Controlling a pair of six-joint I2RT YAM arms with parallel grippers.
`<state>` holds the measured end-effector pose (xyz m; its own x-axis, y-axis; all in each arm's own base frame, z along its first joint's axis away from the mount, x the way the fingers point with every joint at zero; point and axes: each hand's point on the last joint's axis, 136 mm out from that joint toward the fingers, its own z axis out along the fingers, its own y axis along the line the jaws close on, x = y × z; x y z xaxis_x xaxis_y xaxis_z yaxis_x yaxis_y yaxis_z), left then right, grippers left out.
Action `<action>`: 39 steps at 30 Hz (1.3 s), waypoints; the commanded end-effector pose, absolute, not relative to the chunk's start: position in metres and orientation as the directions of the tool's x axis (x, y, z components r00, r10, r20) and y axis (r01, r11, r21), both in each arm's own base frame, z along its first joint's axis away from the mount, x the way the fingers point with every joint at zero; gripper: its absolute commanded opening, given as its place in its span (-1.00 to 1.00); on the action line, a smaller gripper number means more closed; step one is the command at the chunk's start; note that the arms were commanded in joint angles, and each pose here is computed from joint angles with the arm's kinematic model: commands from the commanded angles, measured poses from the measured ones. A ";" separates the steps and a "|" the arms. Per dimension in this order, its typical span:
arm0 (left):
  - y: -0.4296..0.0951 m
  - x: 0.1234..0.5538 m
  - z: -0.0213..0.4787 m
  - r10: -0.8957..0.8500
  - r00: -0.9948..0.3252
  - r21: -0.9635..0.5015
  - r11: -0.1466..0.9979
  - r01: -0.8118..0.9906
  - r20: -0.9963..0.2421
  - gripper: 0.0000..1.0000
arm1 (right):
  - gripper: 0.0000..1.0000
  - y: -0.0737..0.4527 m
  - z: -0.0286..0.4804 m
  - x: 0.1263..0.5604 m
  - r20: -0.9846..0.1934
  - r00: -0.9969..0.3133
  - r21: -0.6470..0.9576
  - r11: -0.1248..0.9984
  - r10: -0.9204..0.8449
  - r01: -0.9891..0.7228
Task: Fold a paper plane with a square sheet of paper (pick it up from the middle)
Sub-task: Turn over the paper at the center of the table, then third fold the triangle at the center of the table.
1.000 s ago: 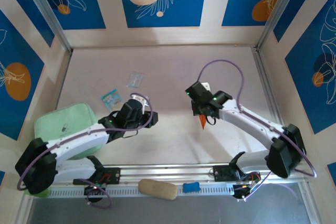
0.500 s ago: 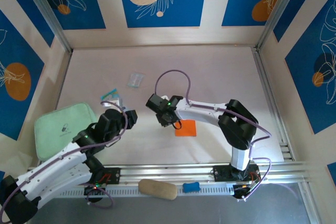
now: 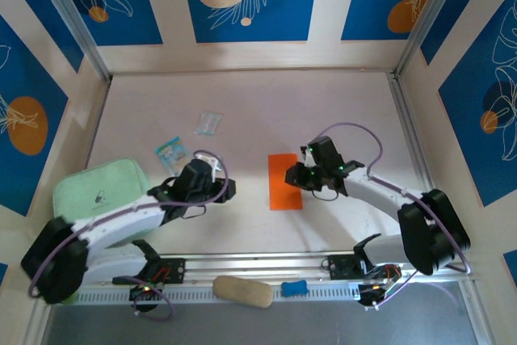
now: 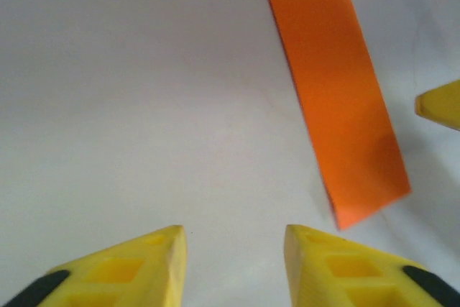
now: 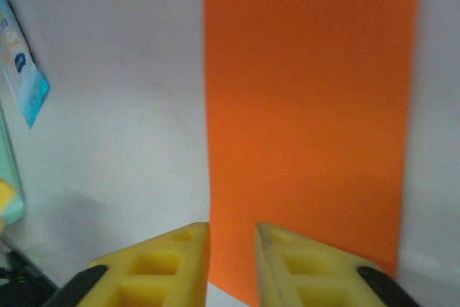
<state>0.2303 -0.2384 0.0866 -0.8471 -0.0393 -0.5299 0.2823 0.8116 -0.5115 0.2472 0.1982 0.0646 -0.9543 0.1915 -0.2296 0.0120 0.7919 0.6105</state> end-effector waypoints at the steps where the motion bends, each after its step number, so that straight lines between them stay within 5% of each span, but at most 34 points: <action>1: -0.296 0.229 0.112 0.028 -0.876 -0.680 0.619 0.393 -0.481 -0.36 | -0.64 0.203 0.071 0.243 -0.174 -0.962 0.720 0.694 0.212 0.023; 9: -0.338 0.238 0.080 0.033 -0.952 -0.808 0.521 0.277 -0.305 -0.34 | -0.83 0.192 0.039 0.253 -0.069 -0.970 0.730 0.675 0.235 0.112; 17: -0.343 0.244 0.052 0.036 -0.978 -0.782 0.596 0.185 -0.204 -0.28 | -0.90 0.185 0.003 0.242 0.061 -0.962 0.715 0.662 0.265 0.227; 28: -0.336 0.241 0.020 0.027 -0.996 -0.704 0.706 0.077 -0.082 -0.28 | -0.90 0.189 -0.002 0.239 0.083 -0.964 0.726 0.647 0.253 0.233; 39: -0.349 0.240 0.018 0.043 -0.998 -0.727 0.684 0.064 -0.047 -0.45 | -0.90 0.193 -0.005 0.238 0.085 -0.965 0.718 0.657 0.246 0.231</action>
<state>0.2455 -0.3430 0.0274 -0.9957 0.0261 -0.0885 0.0826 0.6783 -0.7301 0.2538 0.1900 0.0136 -0.9652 0.2609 0.0177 0.1847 0.6322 0.7525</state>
